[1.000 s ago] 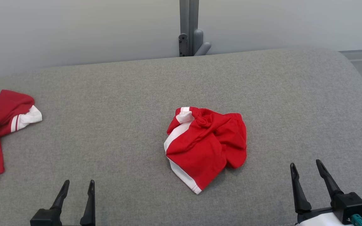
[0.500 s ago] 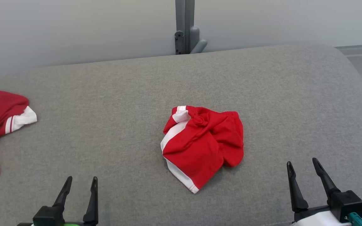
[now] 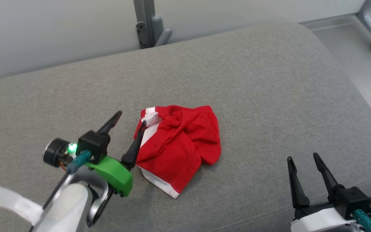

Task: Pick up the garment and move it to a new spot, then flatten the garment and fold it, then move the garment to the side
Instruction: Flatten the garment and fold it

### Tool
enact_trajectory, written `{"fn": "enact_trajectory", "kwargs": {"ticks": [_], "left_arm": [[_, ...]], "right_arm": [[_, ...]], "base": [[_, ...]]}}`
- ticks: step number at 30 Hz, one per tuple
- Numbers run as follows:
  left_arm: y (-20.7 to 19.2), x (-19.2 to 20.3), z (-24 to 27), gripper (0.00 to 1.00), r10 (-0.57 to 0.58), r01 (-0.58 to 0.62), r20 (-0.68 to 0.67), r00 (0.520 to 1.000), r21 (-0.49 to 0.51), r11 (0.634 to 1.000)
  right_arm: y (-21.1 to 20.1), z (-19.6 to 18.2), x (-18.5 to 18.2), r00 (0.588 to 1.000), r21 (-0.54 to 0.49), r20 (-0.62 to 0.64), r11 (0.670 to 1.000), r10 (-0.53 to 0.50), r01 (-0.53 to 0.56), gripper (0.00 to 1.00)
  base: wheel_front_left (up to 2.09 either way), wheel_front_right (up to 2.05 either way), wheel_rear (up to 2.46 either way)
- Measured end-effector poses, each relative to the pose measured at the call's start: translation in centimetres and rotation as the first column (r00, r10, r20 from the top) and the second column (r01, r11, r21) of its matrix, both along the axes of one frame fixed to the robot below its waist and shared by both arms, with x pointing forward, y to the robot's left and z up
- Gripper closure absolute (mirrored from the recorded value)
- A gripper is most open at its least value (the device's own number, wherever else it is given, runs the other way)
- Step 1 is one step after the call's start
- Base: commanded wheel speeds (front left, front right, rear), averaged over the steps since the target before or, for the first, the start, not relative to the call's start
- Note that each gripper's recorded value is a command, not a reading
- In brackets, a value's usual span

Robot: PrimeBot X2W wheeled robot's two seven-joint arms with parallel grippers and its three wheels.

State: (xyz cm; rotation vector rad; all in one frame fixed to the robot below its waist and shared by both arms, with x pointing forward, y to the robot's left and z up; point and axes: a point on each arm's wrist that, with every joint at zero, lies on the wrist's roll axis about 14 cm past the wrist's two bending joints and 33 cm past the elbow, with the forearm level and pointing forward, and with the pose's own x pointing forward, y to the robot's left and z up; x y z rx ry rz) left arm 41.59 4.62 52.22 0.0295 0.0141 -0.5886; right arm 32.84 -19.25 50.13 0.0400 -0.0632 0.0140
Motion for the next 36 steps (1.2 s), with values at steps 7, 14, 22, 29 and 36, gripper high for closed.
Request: {"fn": "enact_trajectory", "kwargs": {"ticks": [7,14,22,29,36], "left_arm": [[-4.0,3.7,-1.9,0.00,-0.167,0.177,-0.073,0.983,0.153,0.972],[-5.9,4.7,-7.1,0.00,-0.216,0.265,-0.250,0.944,0.182,0.947],[-5.7,5.5,-10.3,1.00,-0.160,0.223,-0.386,0.909,0.125,0.967],[-6.2,6.3,-7.5,1.00,-0.131,0.115,-0.375,0.918,-0.067,0.991],[-7.3,8.1,2.8,1.00,-0.059,-0.087,-0.278,0.959,-0.486,0.870]], "right_arm": [[-2.0,-0.8,-0.6,0.997,0.021,-0.033,0.997,-0.075,0.076,0.00],[-4.2,-1.8,-2.1,0.984,0.013,-0.075,0.987,-0.159,0.160,0.00],[-5.2,-1.8,-2.9,0.977,0.008,-0.080,0.980,-0.199,0.200,0.00],[-5.1,-1.8,-3.1,0.978,0.012,-0.075,0.981,-0.193,0.194,0.00],[-3.3,-1.6,-1.8,0.990,0.028,-0.062,0.992,-0.125,0.127,0.00]], "base": [[0.00,0.00,0.00],[0.00,0.00,0.00],[0.00,0.00,0.00],[0.00,0.00,0.00],[0.00,0.00,0.00]]}}
